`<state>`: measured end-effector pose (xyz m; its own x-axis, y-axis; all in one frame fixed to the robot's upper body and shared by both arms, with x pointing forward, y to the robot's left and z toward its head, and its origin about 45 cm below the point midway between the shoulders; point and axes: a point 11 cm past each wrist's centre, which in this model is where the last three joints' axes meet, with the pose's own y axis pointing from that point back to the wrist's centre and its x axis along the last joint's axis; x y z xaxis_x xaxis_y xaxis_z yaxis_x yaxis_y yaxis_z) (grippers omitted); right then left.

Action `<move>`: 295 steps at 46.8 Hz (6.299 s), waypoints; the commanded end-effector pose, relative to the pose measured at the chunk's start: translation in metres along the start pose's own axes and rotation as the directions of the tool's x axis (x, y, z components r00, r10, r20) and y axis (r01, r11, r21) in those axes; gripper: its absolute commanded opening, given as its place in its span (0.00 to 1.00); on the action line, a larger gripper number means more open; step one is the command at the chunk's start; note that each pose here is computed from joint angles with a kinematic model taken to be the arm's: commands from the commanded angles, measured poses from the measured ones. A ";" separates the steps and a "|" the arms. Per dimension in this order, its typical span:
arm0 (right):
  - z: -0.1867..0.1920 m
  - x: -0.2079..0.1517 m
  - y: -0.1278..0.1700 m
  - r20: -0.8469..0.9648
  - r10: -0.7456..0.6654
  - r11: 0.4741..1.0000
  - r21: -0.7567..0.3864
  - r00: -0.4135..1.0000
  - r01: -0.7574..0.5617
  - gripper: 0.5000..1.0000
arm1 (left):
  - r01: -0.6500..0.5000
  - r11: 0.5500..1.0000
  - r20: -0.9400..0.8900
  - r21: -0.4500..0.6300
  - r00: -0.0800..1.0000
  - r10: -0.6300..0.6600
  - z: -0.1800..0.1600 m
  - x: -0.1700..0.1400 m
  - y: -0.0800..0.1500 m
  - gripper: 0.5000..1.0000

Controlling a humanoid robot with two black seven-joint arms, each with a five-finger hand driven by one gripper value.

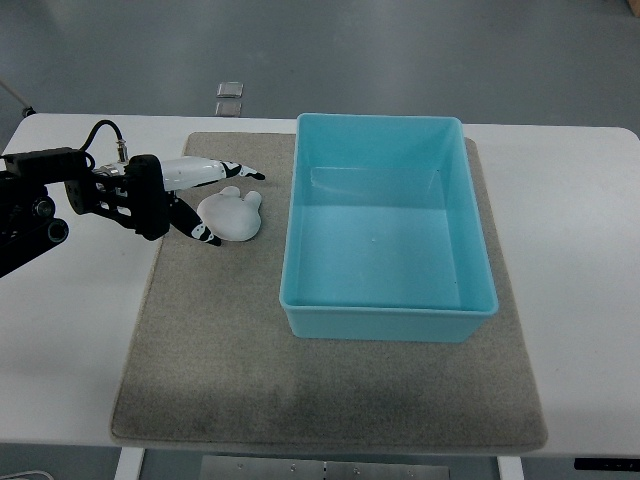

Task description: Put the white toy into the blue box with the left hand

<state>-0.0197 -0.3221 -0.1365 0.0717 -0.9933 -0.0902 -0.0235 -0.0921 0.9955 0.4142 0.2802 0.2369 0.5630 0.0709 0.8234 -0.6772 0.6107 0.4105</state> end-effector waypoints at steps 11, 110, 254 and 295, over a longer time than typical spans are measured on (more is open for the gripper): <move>0.000 0.000 0.000 0.000 0.000 1.000 0.000 1.000 0.000 0.87 | 0.020 1.000 0.022 0.000 1.000 -0.020 0.002 -0.006 -0.006 0.80; 0.000 0.000 0.000 0.000 0.000 1.000 0.000 1.000 0.000 0.87 | -0.228 0.973 0.236 -0.036 0.944 0.230 0.036 0.143 0.023 0.00; 0.000 0.000 0.000 0.000 0.000 1.000 0.000 1.000 0.000 0.87 | -0.355 0.910 -0.583 -0.216 0.794 0.172 0.094 0.088 -0.054 0.99; 0.000 0.000 0.000 0.000 0.000 1.000 0.000 1.000 0.000 0.87 | -0.386 0.922 -0.998 -0.025 0.070 0.002 -0.035 0.069 -0.005 0.99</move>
<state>-0.0196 -0.3221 -0.1365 0.0718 -0.9933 -0.0901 -0.0238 -0.0920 0.9955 0.4737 0.2993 0.2824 0.5210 0.8055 -0.2822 -0.8308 0.5544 0.0486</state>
